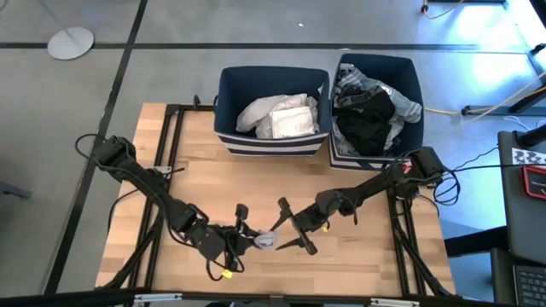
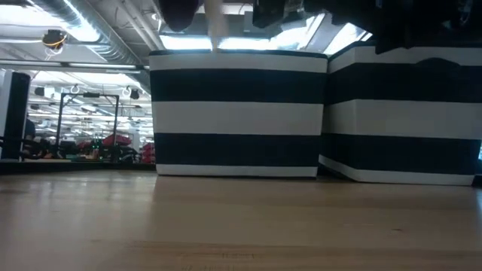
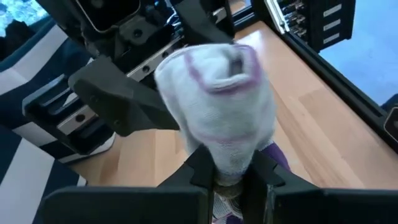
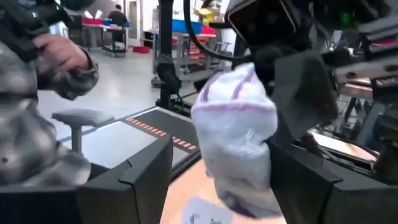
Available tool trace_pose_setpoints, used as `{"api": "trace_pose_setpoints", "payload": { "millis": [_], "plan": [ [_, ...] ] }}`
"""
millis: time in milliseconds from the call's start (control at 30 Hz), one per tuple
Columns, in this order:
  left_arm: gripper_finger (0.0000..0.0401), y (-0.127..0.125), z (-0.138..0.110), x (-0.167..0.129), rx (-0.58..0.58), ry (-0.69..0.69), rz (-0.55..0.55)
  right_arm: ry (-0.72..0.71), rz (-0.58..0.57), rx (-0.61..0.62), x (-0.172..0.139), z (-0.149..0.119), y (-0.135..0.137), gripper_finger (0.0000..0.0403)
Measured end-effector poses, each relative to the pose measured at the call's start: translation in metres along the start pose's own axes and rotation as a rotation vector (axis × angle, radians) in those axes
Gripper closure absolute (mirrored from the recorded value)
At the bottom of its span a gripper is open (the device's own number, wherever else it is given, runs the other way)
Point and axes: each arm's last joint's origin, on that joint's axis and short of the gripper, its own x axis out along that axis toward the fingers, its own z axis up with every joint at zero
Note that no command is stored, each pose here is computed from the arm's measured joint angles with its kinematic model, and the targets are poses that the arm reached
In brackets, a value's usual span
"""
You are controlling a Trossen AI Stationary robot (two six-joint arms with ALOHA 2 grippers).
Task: Sort clothes
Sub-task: Put the gray socks into the left blue laundry organizer
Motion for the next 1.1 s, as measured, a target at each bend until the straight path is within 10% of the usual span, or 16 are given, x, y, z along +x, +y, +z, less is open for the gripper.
{"api": "trace_pose_setpoints", "payload": {
  "millis": [233,567,1100],
  "plan": [
    [0.0366,0.003,0.000,0.002,-0.013,0.004,0.012,-0.003,-0.056,0.005,0.001,0.002,-0.002,0.0182],
    [0.0366,0.003,-0.001,0.002,-0.044,0.013,0.011,0.027,-0.106,-0.004,0.001,0.000,-0.004,0.0382],
    [0.0213,0.027,0.004,-0.026,-0.214,0.123,0.017,0.113,-0.204,-0.063,-0.004,0.005,-0.006,0.0388]
  ]
}}
